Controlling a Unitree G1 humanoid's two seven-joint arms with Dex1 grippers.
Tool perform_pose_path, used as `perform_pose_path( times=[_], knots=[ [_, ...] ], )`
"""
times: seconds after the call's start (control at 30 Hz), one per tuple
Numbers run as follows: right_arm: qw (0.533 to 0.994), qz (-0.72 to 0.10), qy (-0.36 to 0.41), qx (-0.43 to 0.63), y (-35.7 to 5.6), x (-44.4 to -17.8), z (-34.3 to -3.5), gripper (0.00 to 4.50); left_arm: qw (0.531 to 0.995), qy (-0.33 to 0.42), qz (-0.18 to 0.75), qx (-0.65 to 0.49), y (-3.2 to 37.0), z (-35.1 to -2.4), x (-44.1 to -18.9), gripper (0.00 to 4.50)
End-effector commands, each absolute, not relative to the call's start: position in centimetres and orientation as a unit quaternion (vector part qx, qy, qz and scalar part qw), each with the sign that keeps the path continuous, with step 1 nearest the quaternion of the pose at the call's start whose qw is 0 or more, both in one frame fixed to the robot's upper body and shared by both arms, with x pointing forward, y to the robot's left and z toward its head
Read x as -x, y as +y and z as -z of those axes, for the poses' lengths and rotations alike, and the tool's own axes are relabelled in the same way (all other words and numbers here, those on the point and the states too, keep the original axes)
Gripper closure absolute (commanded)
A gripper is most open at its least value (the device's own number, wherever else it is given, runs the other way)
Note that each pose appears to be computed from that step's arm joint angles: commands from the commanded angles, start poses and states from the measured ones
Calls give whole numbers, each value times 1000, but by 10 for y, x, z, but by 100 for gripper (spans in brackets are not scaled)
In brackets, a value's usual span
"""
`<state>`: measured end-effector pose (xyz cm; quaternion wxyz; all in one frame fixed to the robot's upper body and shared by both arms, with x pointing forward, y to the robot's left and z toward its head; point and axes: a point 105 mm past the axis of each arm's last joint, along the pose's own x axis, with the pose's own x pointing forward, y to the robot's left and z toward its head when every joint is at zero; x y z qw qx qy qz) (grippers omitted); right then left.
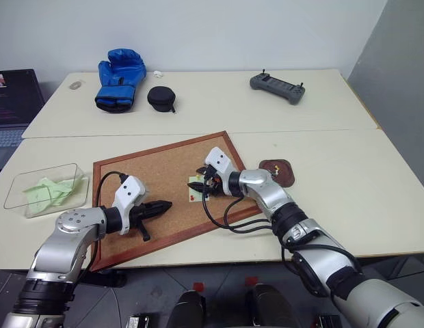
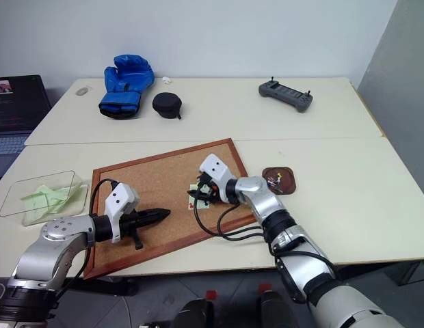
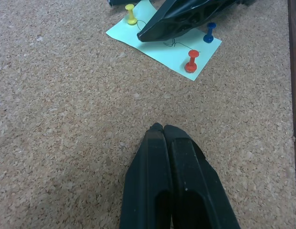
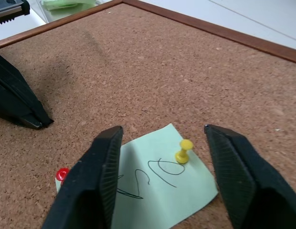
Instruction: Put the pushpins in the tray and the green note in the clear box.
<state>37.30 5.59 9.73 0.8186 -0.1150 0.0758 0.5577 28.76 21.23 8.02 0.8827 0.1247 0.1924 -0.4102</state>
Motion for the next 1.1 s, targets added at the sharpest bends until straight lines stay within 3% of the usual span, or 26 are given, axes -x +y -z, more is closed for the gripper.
perform_pose_path(
  times=[0.03,0.37,1.1],
  knots=[
    [820,-558,45,121,61,-378,-115,254,864,243,427,-114,210,-58,-274,450],
    [827,-548,43,119,59,-382,-116,446,863,243,428,-117,209,-59,-276,450],
    [811,-575,1,108,57,-375,-132,446,863,252,421,-122,212,-54,-279,450]
  ],
)
